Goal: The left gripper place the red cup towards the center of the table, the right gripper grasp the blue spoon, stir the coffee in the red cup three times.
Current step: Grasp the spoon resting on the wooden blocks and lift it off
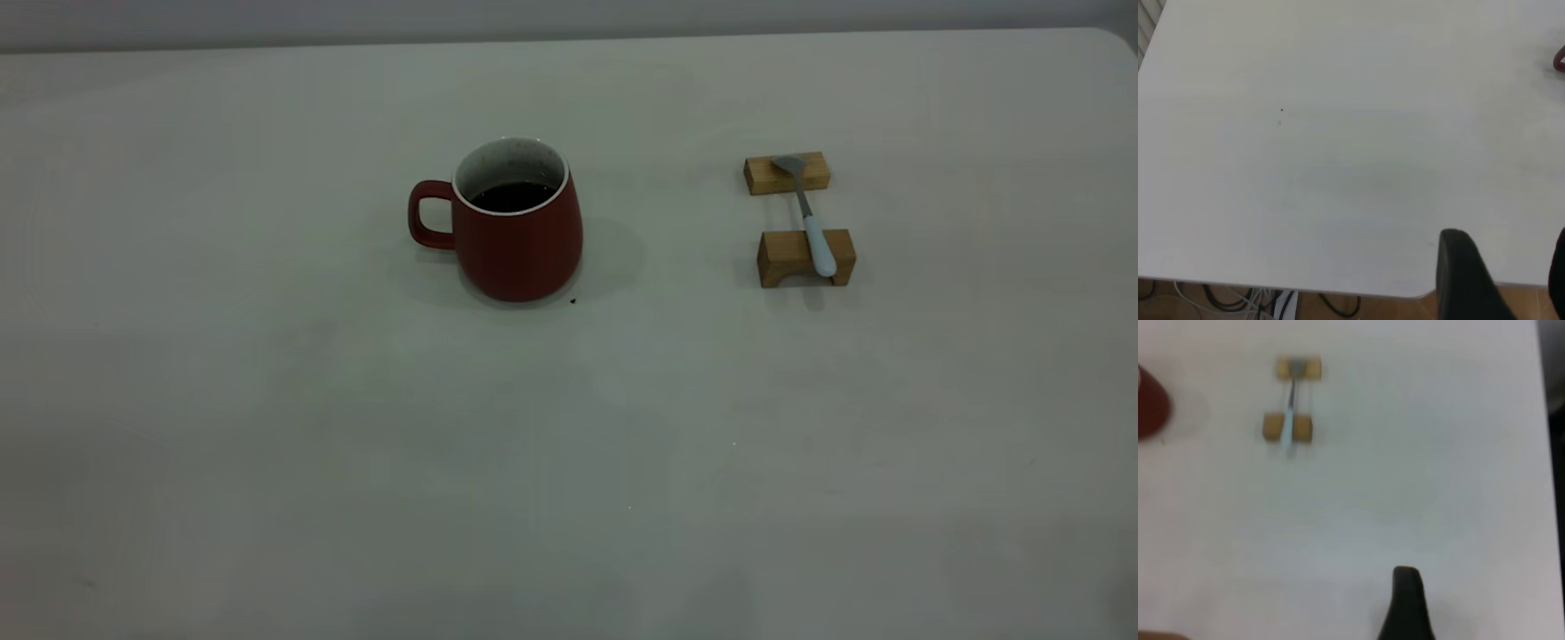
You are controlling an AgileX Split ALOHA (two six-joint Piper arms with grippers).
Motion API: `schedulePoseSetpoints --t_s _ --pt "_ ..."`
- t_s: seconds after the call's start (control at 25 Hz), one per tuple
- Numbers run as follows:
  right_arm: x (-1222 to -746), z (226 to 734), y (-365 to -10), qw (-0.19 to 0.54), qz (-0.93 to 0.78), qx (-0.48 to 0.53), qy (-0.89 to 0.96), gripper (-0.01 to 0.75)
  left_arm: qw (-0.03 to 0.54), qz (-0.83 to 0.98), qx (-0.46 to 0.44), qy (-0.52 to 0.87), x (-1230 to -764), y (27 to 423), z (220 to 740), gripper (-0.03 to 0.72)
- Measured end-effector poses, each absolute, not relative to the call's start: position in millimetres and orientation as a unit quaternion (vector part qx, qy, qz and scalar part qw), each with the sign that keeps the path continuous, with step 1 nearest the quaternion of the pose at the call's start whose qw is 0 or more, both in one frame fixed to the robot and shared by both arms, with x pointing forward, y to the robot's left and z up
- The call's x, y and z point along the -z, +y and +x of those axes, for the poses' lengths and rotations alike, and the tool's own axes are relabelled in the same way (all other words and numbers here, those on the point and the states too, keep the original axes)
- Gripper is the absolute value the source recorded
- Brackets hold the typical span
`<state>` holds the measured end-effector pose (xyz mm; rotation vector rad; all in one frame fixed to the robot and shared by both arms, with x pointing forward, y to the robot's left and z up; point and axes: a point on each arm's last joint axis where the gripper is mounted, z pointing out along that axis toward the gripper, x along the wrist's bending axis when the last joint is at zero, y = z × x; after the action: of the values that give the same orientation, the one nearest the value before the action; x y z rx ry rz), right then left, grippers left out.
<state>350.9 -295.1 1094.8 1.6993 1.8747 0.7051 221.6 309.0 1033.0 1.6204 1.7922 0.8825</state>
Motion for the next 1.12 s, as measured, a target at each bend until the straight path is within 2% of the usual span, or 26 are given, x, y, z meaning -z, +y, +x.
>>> schedulePoseSetpoints --t_s 0.2,0.44,0.84,1.12 --pt "-1064 430 -288 0.178 0.618 -0.231 0.730 0.661 0.281 0.605 -0.329 0.669 -1033 309 222 0.382" --pt "-997 499 -271 0.076 0.597 -0.195 0.775 0.661 0.281 0.605 -0.329 0.669 -1033 309 222 0.382" --pt "-903 565 -198 0.001 0.576 -0.142 0.805 0.661 0.281 0.605 -0.329 0.668 -1033 309 222 0.382" --pt "-859 592 -168 -0.024 0.586 -0.120 0.801 0.661 0.281 0.605 -0.329 0.668 -1033 309 222 0.382"
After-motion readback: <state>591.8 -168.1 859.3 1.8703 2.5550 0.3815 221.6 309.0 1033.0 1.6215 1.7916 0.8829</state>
